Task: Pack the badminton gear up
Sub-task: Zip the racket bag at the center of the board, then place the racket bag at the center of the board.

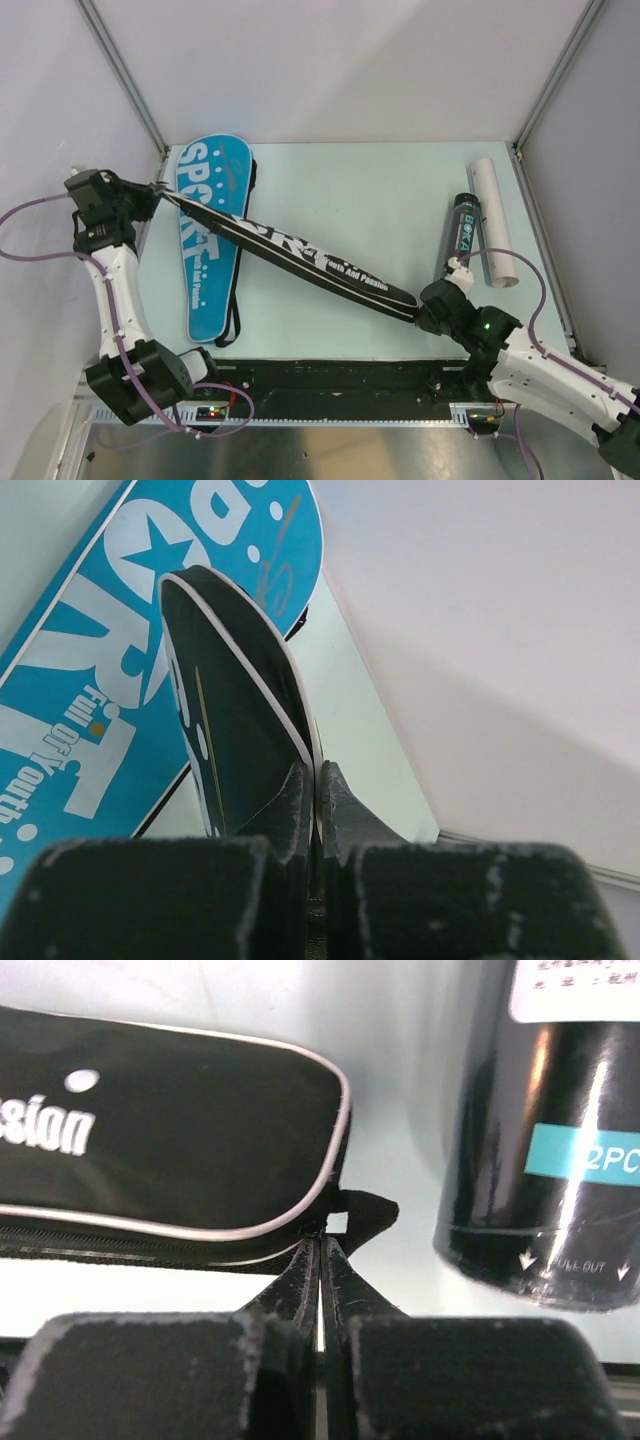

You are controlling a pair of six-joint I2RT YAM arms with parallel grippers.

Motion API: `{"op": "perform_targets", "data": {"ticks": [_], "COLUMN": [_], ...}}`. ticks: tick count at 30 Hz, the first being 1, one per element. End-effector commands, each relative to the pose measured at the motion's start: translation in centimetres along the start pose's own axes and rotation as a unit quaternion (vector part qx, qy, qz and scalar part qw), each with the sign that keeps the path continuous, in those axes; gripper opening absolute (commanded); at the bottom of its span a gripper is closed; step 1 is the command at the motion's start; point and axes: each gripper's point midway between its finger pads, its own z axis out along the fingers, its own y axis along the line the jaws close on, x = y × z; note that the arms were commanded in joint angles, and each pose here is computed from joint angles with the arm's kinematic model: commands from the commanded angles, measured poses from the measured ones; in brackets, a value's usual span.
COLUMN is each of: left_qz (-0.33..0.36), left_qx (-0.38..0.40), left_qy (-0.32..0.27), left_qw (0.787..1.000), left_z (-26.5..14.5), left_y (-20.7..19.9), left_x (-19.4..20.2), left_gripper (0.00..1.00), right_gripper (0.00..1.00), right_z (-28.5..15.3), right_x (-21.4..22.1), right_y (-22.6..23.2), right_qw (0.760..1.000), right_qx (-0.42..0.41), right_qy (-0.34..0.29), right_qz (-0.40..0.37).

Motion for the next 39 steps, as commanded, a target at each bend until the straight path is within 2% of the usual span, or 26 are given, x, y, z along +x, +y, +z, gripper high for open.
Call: {"op": "perform_targets", "data": {"ticks": [1, 5, 7, 14, 18, 21, 23, 26, 32, 36, 39], "left_qz": [0.037, 0.043, 0.046, 0.073, 0.091, 0.107, 0.133, 0.173, 0.215, 0.230, 0.245], "left_qx": [0.057, 0.056, 0.057, 0.072, 0.084, 0.102, 0.116, 0.143, 0.190, 0.209, 0.215], "left_qy": [-0.064, -0.068, -0.070, -0.047, -0.030, -0.012, 0.001, 0.039, 0.112, 0.140, 0.151], "left_qw": [0.996, 0.995, 0.995, 0.994, 0.992, 0.989, 0.984, 0.974, 0.951, 0.940, 0.933], "left_z": [-1.3, -1.6, -1.7, -1.3, -0.4, 0.4, 1.0, 2.7, 7.3, 10.6, 12.8], "left_y": [-3.9, -4.1, -4.3, -4.9, -5.7, -7.0, -8.1, -9.5, -11.4, -11.8, -11.7], "left_x": [-3.8, -4.3, -4.4, -4.0, -4.2, -4.1, -3.7, -1.9, 0.4, 0.9, 1.6], "left_gripper": [0.00, 0.00, 0.00, 0.00, 0.00, 0.00, 0.00, 0.00, 0.00, 0.00, 0.00], "right_gripper": [0.00, 0.00, 0.01, 0.46, 0.59, 0.68, 0.71, 0.72, 0.73, 0.71, 0.69], "right_z": [1.9, 2.9, 2.7, -2.4, -4.9, -5.9, -5.7, -4.1, 1.3, 5.9, 8.9], "right_x": [0.1, -0.4, -1.1, -6.3, -8.3, -9.0, -9.5, -10.8, -14.2, -16.0, -16.5], "right_y": [-1.8, -3.1, -2.7, 3.1, 6.6, 10.3, 11.6, 12.3, 11.5, 8.3, 7.1], "right_qw": [0.999, 0.998, 0.999, 0.990, 0.971, 0.946, 0.939, 0.941, 0.962, 0.982, 0.990], "right_qx": [0.028, 0.049, 0.034, -0.088, -0.163, -0.241, -0.251, -0.231, -0.149, -0.076, -0.058], "right_qy": [-0.004, -0.007, -0.016, -0.085, -0.115, -0.128, -0.134, -0.148, -0.151, -0.120, -0.083], "right_qz": [0.025, 0.035, 0.022, -0.070, -0.129, -0.174, -0.193, -0.200, -0.170, -0.121, -0.100]}}
